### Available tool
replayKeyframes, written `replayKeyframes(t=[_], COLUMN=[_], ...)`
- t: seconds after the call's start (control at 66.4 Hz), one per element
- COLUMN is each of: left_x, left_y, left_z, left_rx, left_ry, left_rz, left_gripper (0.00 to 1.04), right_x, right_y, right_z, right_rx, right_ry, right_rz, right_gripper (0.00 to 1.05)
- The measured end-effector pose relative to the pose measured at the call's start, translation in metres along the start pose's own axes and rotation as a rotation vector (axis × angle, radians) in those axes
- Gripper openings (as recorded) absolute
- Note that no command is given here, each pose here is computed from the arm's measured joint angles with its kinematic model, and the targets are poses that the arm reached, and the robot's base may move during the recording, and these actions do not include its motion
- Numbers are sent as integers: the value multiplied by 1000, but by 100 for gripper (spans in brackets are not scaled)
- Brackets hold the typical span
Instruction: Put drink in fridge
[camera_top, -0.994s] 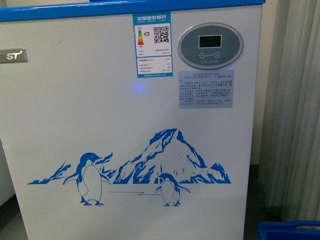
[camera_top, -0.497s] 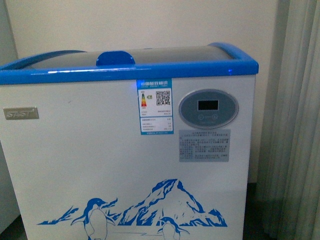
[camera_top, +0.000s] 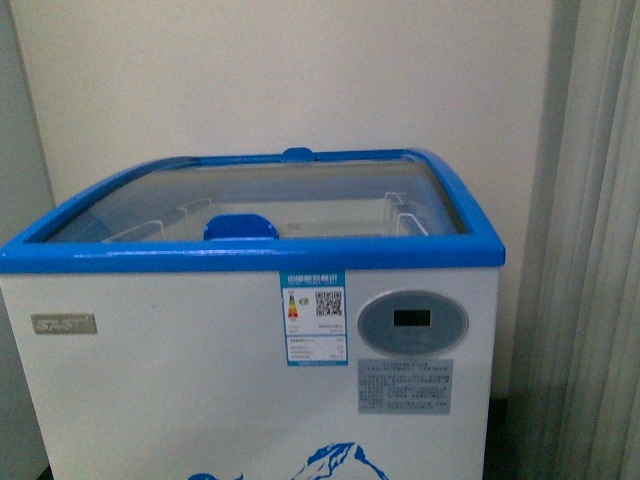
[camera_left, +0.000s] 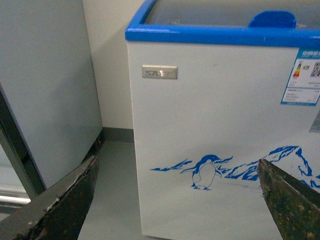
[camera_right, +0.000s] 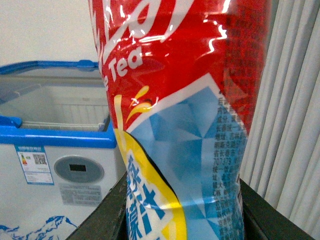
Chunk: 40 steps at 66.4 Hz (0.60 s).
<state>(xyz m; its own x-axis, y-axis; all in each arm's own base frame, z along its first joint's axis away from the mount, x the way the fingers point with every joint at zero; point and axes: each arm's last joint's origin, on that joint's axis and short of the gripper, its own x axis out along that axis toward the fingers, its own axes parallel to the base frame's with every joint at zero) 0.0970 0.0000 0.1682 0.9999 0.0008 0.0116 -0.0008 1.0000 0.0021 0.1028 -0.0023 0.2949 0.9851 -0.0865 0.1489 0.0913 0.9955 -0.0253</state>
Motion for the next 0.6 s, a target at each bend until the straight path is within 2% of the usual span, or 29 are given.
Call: replayKeyframes(t=[0.241,0.316,0.376,0.467,0.602], left_x=[0,7,22,49,111], left_y=[0,1,1,0,-2], left_z=[0,-4,-4,15,58], left_rx=[-5,-207,-278,-256,-17], left_ry=[2,231,289,236,43], left_rz=[1,36,8,-115,-289], left_gripper=[97,97,97,97,97], right_x=[0,0,0,0,0], right_y=[0,0,0,0,0], right_z=[0,0,0,0,0], right_rx=[0,0,0,0,0], right_ry=[-1,-1,-1,-1,-1], right_rz=[0,0,0,0,0], right_gripper=[38,38,38,38,38])
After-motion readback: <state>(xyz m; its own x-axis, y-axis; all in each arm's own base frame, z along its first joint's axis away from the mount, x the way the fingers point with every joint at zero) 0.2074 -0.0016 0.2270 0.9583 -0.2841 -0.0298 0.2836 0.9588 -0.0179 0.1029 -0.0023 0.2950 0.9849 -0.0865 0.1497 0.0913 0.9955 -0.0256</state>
